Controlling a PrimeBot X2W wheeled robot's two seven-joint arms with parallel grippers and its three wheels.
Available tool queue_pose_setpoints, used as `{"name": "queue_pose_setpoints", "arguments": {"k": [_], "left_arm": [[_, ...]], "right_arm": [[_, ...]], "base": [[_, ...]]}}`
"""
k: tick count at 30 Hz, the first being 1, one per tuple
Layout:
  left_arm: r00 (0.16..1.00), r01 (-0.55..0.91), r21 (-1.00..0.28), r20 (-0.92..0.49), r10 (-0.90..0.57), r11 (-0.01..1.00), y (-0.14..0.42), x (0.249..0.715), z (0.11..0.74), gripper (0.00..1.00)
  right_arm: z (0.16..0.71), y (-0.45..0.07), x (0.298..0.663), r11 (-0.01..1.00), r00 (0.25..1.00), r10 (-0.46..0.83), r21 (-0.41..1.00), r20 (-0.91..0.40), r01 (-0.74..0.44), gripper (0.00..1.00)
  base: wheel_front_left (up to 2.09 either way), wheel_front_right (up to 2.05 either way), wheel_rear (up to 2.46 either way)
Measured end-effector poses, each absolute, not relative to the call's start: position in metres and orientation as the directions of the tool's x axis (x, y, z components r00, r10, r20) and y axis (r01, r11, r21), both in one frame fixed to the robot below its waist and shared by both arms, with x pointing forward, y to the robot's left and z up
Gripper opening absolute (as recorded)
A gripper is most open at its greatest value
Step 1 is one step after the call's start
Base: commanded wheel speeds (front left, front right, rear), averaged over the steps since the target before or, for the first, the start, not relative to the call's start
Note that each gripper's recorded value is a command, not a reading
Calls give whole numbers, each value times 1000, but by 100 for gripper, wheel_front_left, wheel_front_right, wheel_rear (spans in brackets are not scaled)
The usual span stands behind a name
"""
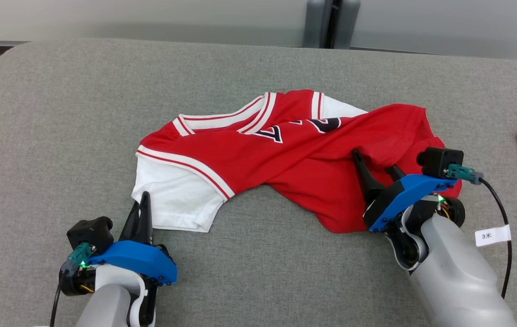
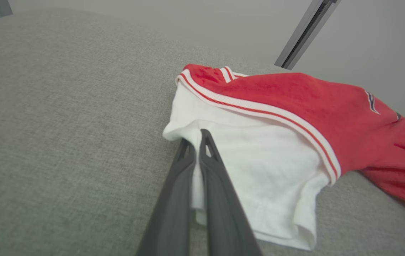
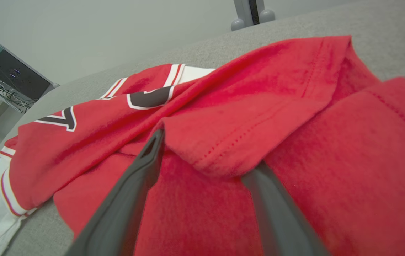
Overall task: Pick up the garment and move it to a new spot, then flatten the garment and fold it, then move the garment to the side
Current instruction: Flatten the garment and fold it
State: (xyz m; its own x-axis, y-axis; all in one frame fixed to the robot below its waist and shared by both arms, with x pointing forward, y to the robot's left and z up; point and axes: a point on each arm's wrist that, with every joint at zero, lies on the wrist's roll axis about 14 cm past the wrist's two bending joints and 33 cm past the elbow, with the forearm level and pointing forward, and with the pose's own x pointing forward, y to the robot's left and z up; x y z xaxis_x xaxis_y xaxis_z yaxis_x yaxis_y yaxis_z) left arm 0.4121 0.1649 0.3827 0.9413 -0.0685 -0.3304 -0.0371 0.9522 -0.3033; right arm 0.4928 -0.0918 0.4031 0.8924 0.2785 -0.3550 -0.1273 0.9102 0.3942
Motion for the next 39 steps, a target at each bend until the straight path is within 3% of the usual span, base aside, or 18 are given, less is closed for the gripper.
{"name": "queue_pose_setpoints", "arguments": {"k": [7, 9, 11, 13, 15, 16, 26, 32, 39], "left_arm": [[940, -32, -298, -334, -73, 954, 164, 412, 382, 0], [939, -33, -296, -337, -72, 955, 165, 413, 381, 0], [938, -34, -295, -338, -72, 955, 165, 413, 380, 0], [937, -37, -292, -341, -68, 956, 166, 412, 379, 0], [937, -37, -293, -342, -68, 956, 166, 412, 379, 0], [938, -36, -292, -341, -69, 956, 166, 412, 379, 0], [977, 38, -281, -193, -95, 959, 163, 430, 424, 0], [990, 142, -287, 65, -129, 947, 158, 449, 514, 0], [916, 280, -205, 349, -198, 938, 145, 436, 636, 0]], "right_arm": [[397, -98, 492, 901, 900, 253, 426, -355, -85, 100], [395, -99, 492, 899, 902, 245, 432, -357, -74, 80], [395, -100, 494, 899, 905, 238, 434, -351, -68, 49], [396, -103, 496, 898, 914, 224, 437, -337, -59, 32], [399, -105, 498, 897, 922, 214, 438, -324, -55, 5], [400, -106, 500, 899, 925, 210, 434, -317, -55, 0], [448, -115, 513, 923, 970, 184, 369, -160, -114, 0], [515, -125, 510, 940, 983, 185, 287, 19, -183, 0], [612, -156, 476, 965, 961, 160, 167, 225, -200, 0]], "base": [[0, 0, 0], [0, 0, 0], [0, 0, 0], [0, 0, 0], [0, 0, 0], [0, 0, 0], [0, 0, 0], [0, 0, 0], [0, 0, 0]]}}
